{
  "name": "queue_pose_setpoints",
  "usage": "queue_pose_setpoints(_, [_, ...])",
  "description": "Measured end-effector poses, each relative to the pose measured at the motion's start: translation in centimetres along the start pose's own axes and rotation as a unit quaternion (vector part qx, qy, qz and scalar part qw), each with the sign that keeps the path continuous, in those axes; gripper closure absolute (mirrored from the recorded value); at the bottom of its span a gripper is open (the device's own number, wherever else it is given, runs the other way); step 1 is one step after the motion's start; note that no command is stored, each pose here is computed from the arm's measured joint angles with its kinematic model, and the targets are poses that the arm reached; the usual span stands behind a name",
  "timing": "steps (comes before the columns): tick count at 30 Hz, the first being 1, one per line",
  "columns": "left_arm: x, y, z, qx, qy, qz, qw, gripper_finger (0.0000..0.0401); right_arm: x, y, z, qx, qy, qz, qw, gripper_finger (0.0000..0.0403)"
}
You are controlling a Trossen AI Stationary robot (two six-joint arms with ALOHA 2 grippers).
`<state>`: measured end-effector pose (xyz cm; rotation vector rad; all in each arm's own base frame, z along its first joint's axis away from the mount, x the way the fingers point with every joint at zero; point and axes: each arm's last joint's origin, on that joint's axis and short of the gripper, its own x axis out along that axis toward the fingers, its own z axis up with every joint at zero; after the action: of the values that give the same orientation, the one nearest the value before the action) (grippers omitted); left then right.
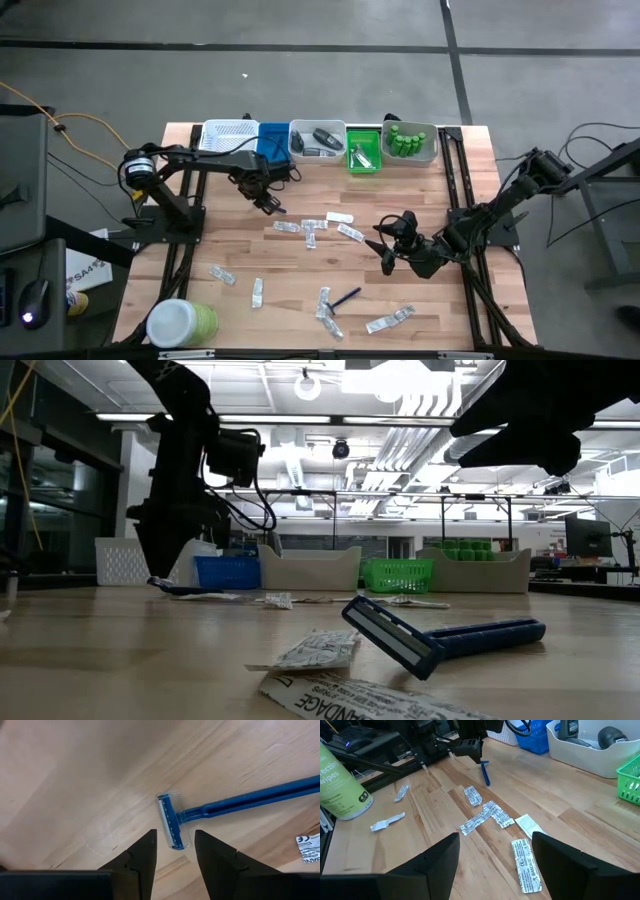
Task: Pick & Place Travel size toiletries
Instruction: Put the razor into the blue bin
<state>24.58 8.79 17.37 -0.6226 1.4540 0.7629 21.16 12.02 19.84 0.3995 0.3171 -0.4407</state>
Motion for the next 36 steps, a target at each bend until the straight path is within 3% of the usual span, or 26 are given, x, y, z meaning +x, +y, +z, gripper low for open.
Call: queue_pose_setpoints(36, [0.02,-0.1,0.0,0.013,-0.002,-0.002,1.0,0.0269,0.0,0.03,-0.01,0.0,0.003,0.003,1.0,0.016])
